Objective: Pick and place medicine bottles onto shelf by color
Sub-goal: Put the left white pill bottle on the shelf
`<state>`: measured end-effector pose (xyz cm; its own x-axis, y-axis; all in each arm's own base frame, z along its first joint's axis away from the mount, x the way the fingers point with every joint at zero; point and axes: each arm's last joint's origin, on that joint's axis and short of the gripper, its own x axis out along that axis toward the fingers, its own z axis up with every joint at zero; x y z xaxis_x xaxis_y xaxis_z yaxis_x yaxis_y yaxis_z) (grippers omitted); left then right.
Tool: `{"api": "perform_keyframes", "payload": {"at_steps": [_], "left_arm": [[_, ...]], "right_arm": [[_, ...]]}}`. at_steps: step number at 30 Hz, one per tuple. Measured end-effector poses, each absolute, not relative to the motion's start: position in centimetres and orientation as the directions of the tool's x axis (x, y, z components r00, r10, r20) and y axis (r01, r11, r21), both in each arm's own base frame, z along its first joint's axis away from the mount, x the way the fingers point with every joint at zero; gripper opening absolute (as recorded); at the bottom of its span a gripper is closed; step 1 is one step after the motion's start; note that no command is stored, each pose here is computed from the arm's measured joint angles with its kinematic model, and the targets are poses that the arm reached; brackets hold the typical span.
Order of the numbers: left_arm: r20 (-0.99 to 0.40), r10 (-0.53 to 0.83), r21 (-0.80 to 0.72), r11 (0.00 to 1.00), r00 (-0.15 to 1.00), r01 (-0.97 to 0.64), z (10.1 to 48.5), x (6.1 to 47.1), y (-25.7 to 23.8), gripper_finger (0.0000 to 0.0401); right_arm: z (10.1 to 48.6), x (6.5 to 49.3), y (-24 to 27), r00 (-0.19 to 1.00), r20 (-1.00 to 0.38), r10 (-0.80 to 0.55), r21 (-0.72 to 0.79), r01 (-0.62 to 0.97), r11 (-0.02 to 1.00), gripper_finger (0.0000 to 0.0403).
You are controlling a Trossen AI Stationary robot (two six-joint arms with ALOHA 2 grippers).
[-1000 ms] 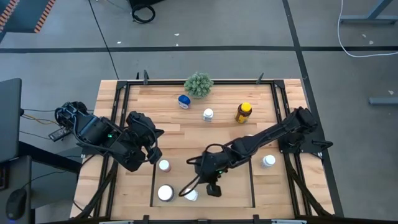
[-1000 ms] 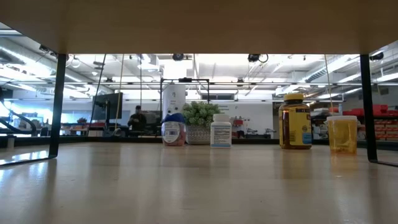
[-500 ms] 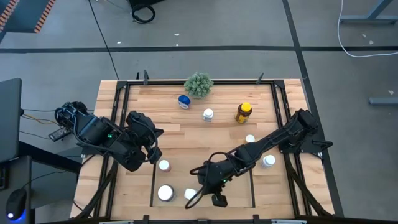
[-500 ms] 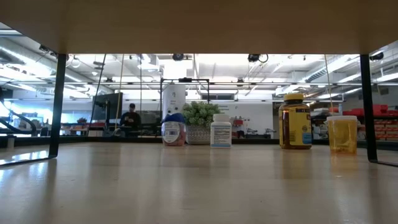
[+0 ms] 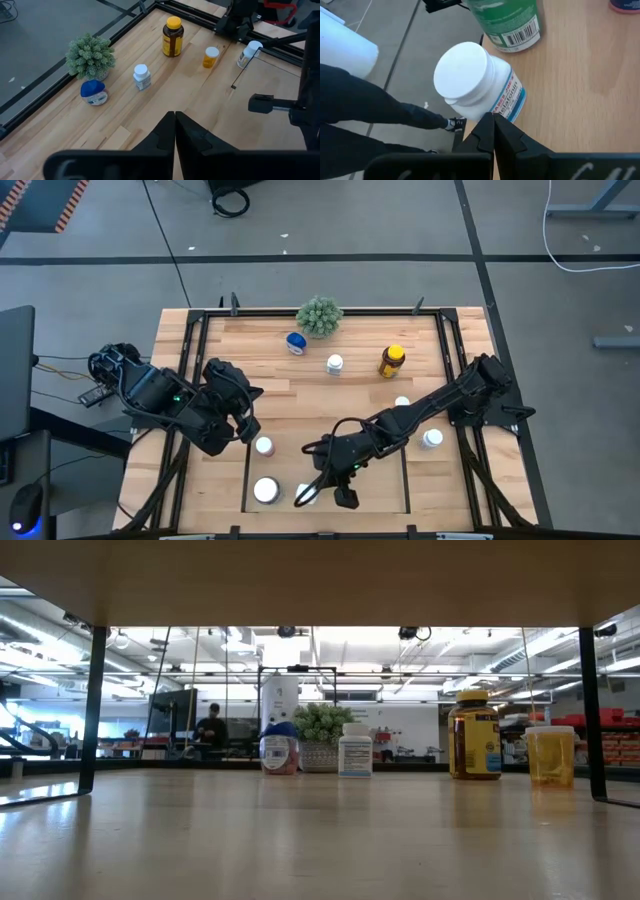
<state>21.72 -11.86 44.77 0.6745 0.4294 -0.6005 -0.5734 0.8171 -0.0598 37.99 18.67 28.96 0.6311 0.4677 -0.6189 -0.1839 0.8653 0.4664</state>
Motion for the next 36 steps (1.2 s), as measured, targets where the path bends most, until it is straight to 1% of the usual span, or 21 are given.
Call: {"api": "perform_keyframes", "payload": {"at_steps": [7, 14, 20, 24, 30, 36], "left_arm": [[-0.601, 0.43, -0.059, 0.817, 0.674, -0.573, 44.8, 21.7, -11.9, 0.0007], [-0.601, 0.429, -0.059, 0.817, 0.675, -0.573, 44.8, 21.7, -11.9, 0.0019], [-0.6, 0.429, -0.062, 0.816, 0.675, -0.574, 44.8, 21.7, -11.9, 0.0009], [-0.601, 0.429, -0.06, 0.817, 0.675, -0.574, 44.8, 21.7, -11.9, 0.0012], [-0.603, 0.432, -0.034, 0.826, 0.671, -0.563, 44.7, 21.7, -11.8, 0.0024], [-0.603, 0.441, -0.017, 0.826, 0.665, -0.563, 44.7, 21.8, -11.5, 0.0021]], "right_arm": [[29.0, 38.1, 18.5, 0.637, -0.614, 0.465, 0.462, -0.187, 0.867, 0.0006], [29.0, 38.7, 17.3, 0.688, -0.623, 0.372, 0.407, -0.121, 0.906, 0.0006], [28.7, 39.3, 15.1, 0.726, -0.654, 0.213, 0.339, 0.029, 0.941, 0.0006], [28.3, 39.6, 13.2, 0.7, -0.695, 0.166, 0.338, 0.114, 0.934, 0.0006], [28.1, 40.0, 10.2, 0.674, -0.731, 0.106, 0.305, 0.184, 0.934, 0.0006], [27.7, 40.4, 5.2, 0.632, -0.775, 0.017, 0.281, 0.32, 0.905, 0.0007]]}}
